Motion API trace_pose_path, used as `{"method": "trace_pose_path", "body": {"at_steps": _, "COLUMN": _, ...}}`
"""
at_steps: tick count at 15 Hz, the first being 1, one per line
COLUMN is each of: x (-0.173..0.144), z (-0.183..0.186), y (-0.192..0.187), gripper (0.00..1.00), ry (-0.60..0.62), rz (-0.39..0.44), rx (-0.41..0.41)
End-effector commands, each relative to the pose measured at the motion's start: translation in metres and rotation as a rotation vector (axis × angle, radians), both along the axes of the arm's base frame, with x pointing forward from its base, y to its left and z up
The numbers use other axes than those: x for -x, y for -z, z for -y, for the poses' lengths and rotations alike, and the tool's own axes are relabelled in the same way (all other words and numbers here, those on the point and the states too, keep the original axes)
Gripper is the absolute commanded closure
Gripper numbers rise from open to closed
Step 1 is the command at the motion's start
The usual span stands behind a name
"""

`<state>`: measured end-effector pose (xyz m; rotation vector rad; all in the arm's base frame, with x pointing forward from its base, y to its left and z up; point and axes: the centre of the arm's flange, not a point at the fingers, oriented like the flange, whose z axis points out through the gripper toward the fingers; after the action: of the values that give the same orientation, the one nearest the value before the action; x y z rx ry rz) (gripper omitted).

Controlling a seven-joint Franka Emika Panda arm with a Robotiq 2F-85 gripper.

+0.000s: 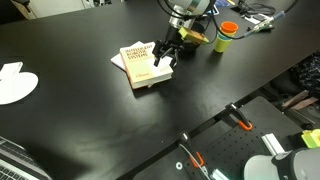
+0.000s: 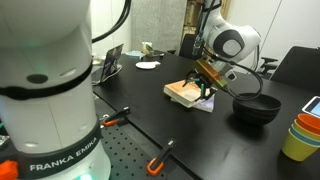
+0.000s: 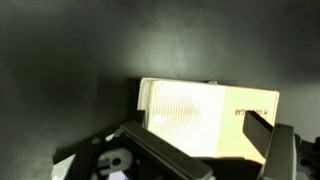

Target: Open the book, then flip a few pages

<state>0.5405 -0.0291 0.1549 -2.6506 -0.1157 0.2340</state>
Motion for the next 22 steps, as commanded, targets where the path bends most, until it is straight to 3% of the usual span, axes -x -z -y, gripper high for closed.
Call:
{"method": "trace_pose_path", "body": {"at_steps": 1, "x": -0.001, "z": -0.006, "y": -0.015, "gripper": 0.00, "ry": 0.012, "rz": 0.011, "rx": 0.020}}
{"method": "trace_pose_path", "body": {"at_steps": 9, "x": -0.001, "z": -0.006, "y": -0.016, "gripper": 0.00, "ry": 0.021, "rz": -0.007, "rx": -0.006}}
{"method": "trace_pose_path", "body": {"at_steps": 10, "x": -0.001, "z": -0.006, "y": -0.016, "gripper": 0.25, "ry": 0.021, "rz": -0.009, "rx": -0.007}}
{"method": "trace_pose_path", "body": {"at_steps": 11, "x": -0.001, "z": -0.006, "y": -0.016, "gripper": 0.26, "ry": 0.021, "rz": -0.011, "rx": -0.006}}
{"method": "trace_pose_path", "body": {"at_steps": 19, "x": 0.001, "z": -0.003, "y": -0.026, "gripper": 0.85, "ry": 0.059, "rz": -0.034, "rx": -0.015}}
{"method": "trace_pose_path", "body": {"at_steps": 22, "x": 0.001, "z": -0.001, "y": -0.035, "gripper": 0.93, "ry": 0.078, "rz": -0.034, "rx": -0.016}}
